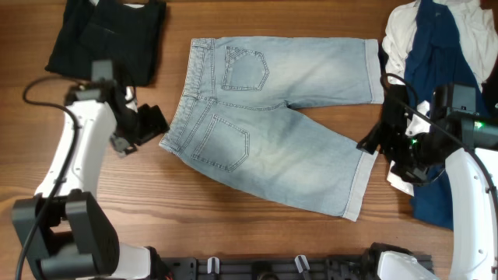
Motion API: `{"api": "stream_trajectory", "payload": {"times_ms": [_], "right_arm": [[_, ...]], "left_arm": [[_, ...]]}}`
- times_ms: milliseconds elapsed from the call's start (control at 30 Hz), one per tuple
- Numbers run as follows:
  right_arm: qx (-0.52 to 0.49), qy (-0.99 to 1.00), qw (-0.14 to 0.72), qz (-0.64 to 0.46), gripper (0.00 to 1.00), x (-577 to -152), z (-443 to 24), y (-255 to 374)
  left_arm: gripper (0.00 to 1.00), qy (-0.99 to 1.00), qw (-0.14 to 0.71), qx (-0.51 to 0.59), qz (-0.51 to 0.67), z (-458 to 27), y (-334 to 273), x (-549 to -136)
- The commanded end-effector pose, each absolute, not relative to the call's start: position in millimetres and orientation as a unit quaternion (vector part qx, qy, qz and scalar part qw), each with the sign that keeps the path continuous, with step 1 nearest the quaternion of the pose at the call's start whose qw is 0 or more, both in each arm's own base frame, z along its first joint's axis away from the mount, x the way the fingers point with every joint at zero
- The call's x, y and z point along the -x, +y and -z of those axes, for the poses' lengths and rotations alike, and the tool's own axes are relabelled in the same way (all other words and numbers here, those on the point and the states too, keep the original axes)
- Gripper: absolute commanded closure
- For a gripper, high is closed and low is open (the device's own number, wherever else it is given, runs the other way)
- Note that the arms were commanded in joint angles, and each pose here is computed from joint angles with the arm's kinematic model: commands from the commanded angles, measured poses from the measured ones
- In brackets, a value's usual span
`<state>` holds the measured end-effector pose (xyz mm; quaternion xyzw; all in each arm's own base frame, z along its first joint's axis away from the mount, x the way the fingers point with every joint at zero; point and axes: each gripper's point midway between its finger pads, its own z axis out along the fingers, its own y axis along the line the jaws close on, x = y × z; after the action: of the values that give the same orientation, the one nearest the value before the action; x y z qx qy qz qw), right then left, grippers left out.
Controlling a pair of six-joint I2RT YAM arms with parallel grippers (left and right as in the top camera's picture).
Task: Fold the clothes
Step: 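Grasp the waistband with the left gripper and the leg hem with the right gripper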
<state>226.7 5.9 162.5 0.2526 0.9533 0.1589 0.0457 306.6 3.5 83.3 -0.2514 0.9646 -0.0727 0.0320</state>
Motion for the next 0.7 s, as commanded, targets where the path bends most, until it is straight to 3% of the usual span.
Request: {"api": "stream_trajectory", "payload": {"times_ms": [0, 167, 300, 533, 667], "right_arm": [[-0.358, 0.927, 0.015, -0.108, 0.14, -213.6, -146.2, -8.5], [-0.443, 0.894, -0.040, -0.050, 0.17, -182.9, -109.0, -17.6], [-0.484, 0.873, -0.058, -0.022, 0.18, -168.2, -91.8, -20.3], [-0.490, 0.872, -0.005, 0.010, 0.19, -153.5, -103.2, 10.5], [-0.496, 0.868, -0.006, 0.023, 0.25, -148.3, -99.4, 25.5]], "left_arm": [[0.22, 0.930, 0.038, 0.355, 0.090, -45.1, -9.3, -305.0], [0.31, 0.908, 0.092, 0.393, 0.109, -15.4, -17.4, -318.8], [0.31, 0.912, 0.104, 0.389, 0.083, -5.4, -12.7, -321.9], [0.32, 0.915, 0.074, 0.392, 0.068, 32.8, -12.3, -321.8], [0.38, 0.915, 0.070, 0.392, 0.067, 35.9, -12.4, -320.6]]}}
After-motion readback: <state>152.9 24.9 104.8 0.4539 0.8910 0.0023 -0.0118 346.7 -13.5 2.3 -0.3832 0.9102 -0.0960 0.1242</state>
